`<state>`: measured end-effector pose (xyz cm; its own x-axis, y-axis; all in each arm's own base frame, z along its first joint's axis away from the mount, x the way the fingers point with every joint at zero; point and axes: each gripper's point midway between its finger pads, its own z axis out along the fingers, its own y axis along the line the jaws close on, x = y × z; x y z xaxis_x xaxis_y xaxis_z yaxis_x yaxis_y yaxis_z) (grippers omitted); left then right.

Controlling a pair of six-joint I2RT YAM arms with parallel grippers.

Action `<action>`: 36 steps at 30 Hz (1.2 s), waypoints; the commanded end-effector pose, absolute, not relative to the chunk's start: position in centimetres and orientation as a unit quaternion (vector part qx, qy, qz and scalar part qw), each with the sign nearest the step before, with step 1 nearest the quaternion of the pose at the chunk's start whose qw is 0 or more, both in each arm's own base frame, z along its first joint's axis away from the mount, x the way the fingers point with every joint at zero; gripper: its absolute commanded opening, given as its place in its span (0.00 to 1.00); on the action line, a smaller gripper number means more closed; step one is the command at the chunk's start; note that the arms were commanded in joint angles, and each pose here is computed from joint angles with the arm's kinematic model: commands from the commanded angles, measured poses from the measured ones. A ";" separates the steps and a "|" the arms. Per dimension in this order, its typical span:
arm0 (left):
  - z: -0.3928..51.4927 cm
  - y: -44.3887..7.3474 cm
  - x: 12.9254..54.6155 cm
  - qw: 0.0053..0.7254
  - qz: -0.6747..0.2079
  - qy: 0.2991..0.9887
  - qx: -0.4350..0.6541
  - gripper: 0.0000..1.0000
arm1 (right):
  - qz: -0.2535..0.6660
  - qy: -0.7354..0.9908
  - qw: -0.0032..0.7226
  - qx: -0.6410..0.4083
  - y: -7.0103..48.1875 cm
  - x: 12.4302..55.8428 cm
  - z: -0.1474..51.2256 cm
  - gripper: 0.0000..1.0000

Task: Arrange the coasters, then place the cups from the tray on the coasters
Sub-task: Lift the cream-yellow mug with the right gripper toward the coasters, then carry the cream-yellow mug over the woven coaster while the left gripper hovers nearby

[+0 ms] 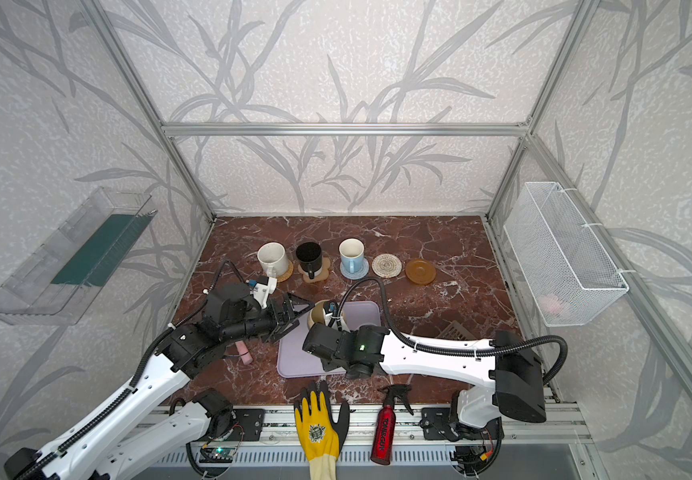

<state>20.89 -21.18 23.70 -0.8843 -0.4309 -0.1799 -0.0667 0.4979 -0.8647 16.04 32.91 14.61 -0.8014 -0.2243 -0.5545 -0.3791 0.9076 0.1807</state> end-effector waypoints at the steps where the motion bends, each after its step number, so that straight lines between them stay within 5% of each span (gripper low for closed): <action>1: 26.3 -21.2 22.3 0.230 -0.483 0.833 -0.140 0.99 | 0.177 0.920 0.316 -0.153 33.0 17.7 18.2 0.00; 22: 29.9 -26.0 28.0 0.251 -0.504 0.823 -0.073 0.98 | 0.173 0.924 0.329 -0.086 23.5 25.6 21.4 0.00; 36: 27.5 -28.4 32.6 0.246 -0.461 0.850 -0.058 0.99 | 0.149 0.937 0.314 -0.047 21.2 31.8 19.8 0.00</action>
<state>31.54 -27.70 26.52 -0.8785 -0.3419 -0.3336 0.0843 0.5763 -0.8128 29.23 19.91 16.59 -0.8598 -0.0260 -0.5100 -0.1467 0.9692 0.1979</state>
